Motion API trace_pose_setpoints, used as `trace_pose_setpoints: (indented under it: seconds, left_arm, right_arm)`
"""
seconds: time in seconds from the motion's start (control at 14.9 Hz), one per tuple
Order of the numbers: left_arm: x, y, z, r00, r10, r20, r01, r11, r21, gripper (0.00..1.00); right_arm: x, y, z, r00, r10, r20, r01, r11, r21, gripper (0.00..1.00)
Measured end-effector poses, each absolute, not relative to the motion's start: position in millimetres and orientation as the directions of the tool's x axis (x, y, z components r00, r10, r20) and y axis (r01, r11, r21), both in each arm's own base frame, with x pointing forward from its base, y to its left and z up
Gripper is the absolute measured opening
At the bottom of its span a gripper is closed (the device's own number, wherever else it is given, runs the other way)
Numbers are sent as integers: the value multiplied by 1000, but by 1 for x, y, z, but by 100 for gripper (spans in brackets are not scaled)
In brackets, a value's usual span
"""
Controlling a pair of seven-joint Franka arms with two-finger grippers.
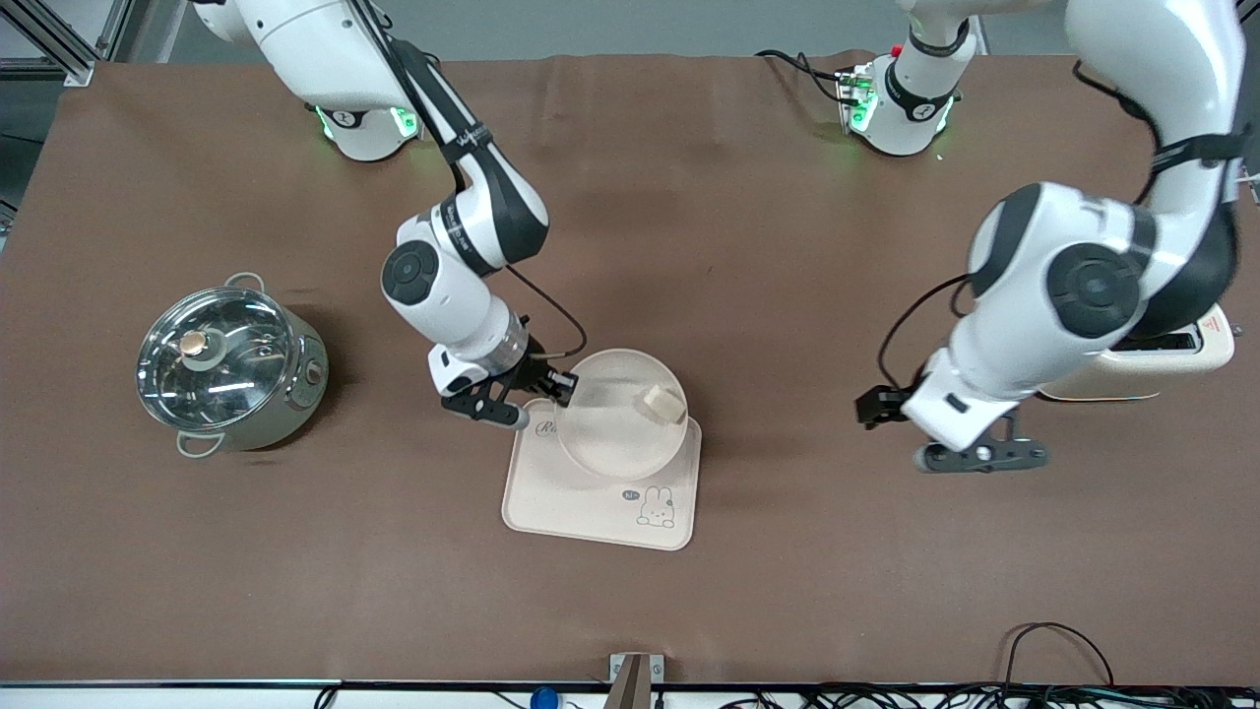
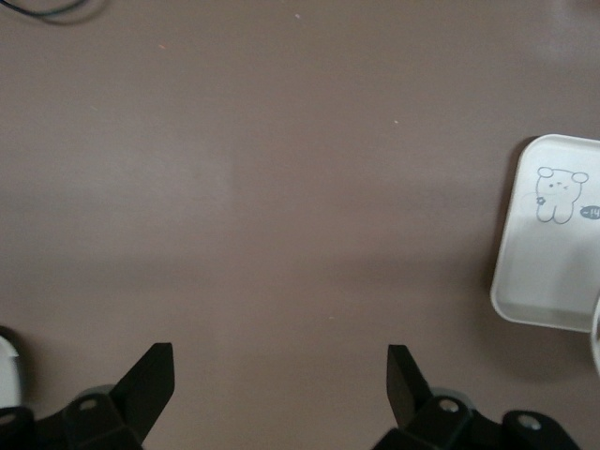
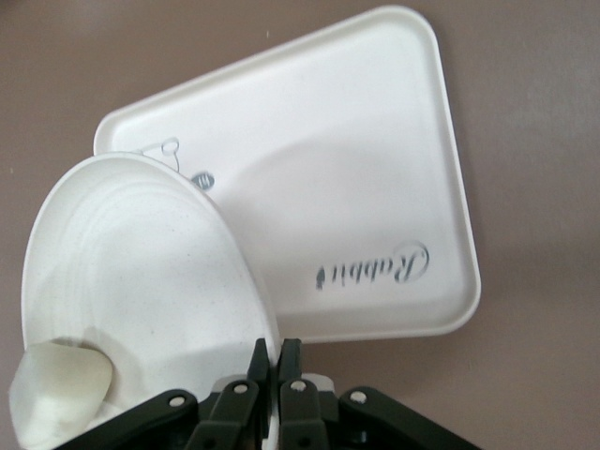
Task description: Place bun in plate and plate on tray
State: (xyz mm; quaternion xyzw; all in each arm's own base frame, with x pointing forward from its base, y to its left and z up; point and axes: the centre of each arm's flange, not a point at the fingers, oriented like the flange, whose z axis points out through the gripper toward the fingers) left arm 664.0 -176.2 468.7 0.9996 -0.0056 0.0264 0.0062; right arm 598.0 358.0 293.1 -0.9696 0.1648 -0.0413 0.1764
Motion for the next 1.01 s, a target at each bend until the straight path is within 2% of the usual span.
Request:
trace_pose_setpoints:
  seconds: [0.34, 0.74, 1.01]
  left_arm:
    - [646, -135, 525, 999, -43, 27, -43, -999, 4, 100]
    - [602, -89, 613, 994, -71, 83, -70, -997, -15, 100]
    - [572, -69, 619, 996, -57, 73, -55, -998, -25, 100]
  right_arm:
    - [622, 355, 250, 921, -375, 102, -310, -868, -388, 6]
    - [630, 354, 222, 912, -386, 139, -306, -866, -396, 6]
    - [631, 351, 213, 910, -389, 144, -308, -866, -394, 6]
